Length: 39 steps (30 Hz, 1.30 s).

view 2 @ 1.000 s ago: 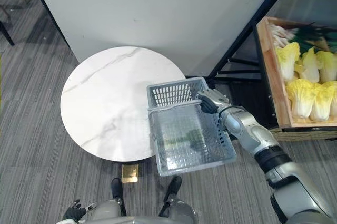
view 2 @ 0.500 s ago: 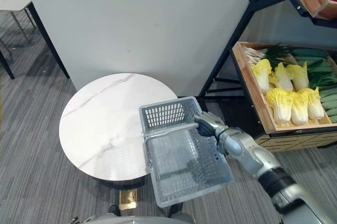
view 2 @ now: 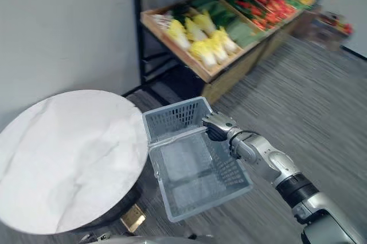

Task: Pick vegetable in the basket

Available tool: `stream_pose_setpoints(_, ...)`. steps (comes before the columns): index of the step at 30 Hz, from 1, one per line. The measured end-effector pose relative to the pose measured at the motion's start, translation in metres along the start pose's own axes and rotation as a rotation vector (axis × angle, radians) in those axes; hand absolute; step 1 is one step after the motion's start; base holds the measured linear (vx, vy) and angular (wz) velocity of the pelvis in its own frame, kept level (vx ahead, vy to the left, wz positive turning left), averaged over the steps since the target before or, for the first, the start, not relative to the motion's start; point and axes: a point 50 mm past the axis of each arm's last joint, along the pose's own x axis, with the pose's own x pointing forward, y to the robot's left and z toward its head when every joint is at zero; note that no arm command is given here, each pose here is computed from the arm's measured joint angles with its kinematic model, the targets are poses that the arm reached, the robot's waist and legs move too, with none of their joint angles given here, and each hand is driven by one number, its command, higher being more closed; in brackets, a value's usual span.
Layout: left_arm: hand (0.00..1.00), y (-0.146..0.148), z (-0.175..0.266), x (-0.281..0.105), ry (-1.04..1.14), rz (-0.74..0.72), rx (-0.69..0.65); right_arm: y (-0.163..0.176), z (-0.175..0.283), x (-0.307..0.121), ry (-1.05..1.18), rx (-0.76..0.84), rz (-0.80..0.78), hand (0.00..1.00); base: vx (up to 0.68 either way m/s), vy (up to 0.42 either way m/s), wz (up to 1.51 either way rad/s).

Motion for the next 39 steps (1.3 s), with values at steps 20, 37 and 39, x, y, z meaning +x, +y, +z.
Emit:
stream_pose_setpoints(20,0.0,-0.015,-0.014,-0.005,0.015,-0.015,-0.07,0.003,-0.009,-0.009,0.022,-0.06,0.051,1.0,-0.05,-0.031,-1.05)
stream_pose_setpoints(37,0.0,-0.016,-0.003,-0.004,-0.031,-0.078,0.071,0.062,-0.03,-0.068,0.223,0.187,0.17,1.0,0.01,0.102,-0.22)
stream_pose_setpoints(39,0.0,-0.018,-0.004,-0.004,-0.03,-0.087,0.086,0.069,-0.04,-0.075,0.309,0.228,0.163,1.0,-0.08,0.034,-0.13)
